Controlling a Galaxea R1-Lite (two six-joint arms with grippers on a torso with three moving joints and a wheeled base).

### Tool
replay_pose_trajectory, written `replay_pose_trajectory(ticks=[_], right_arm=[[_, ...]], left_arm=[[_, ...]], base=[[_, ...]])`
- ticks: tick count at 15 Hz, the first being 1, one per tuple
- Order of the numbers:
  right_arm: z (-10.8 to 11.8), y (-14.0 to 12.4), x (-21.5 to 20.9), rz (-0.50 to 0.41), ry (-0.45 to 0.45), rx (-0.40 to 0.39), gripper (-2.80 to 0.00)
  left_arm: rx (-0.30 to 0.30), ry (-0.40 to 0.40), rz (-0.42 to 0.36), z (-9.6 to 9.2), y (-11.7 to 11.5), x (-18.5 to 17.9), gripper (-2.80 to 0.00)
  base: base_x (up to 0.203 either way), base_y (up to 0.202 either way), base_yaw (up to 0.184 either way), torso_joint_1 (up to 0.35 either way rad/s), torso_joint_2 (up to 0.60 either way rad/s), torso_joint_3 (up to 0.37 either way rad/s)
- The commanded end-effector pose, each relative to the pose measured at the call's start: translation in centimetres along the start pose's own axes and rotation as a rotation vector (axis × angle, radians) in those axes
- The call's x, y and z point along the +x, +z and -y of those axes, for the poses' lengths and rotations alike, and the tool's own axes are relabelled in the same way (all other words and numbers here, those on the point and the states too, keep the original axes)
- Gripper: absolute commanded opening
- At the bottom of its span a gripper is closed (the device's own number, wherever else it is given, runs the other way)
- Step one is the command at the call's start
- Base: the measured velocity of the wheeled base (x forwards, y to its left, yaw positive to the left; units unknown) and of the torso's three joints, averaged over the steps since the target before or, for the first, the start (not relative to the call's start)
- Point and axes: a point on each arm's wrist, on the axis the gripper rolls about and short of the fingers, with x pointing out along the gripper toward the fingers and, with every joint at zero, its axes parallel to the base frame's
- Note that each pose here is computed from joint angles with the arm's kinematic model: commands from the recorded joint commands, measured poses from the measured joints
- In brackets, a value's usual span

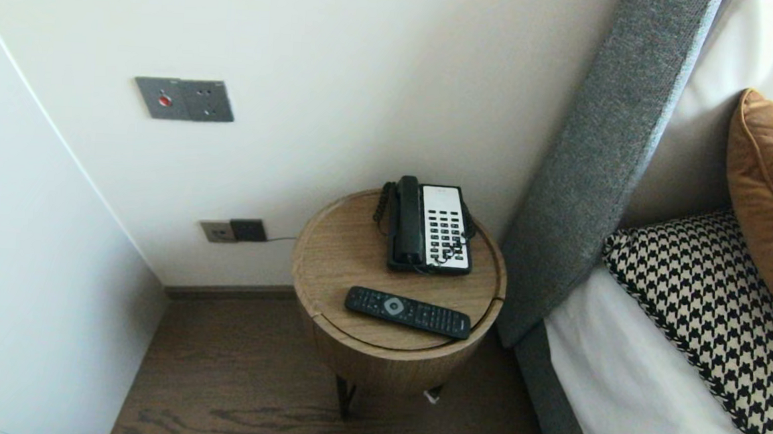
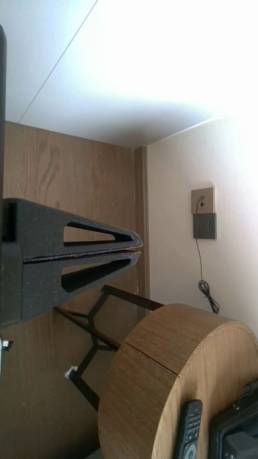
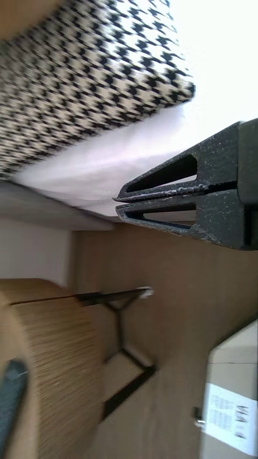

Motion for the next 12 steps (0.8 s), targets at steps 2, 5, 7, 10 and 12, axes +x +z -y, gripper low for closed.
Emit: replay_pose_trajectory(ticks=[2,5,7,10,12], right_arm=[[-0.03,-0.15,-0.47,0.054,0.003,0.000,-2.80],[-0.12,-0.60,-0.98,0.092,-0.002,0.008,-2.80],[-0.16,-0.87,-0.98,0.083,-0.001,0.053,-2.80],[-0.15,-0.85,-1.00,0.082,-0.002,0.062,-2.80],[-0.12,-0.80,-1.00,0.086,-0.009,0.123,-2.80]], left_arm=[[0.000,0.001,0.002,0.00,0.00,-0.01,-2.80],[0.000,0.000,0.002,0.00,0.00,-0.01,-2.80],[0.000,0.001,0.002,0.00,0.00,-0.01,-2.80],[0.000,0.001,0.001,0.00,0.00,0.00,-2.80],[0.000,0.001,0.001,0.00,0.00,-0.01,-2.80]], base=[[0.000,0.000,0.000,0.000,0.00,0.000],[0.000,0.000,0.000,0.000,0.00,0.000],[0.000,0.000,0.000,0.000,0.00,0.000],[0.000,0.000,0.000,0.000,0.00,0.000],[0.000,0.000,0.000,0.000,0.00,0.000]])
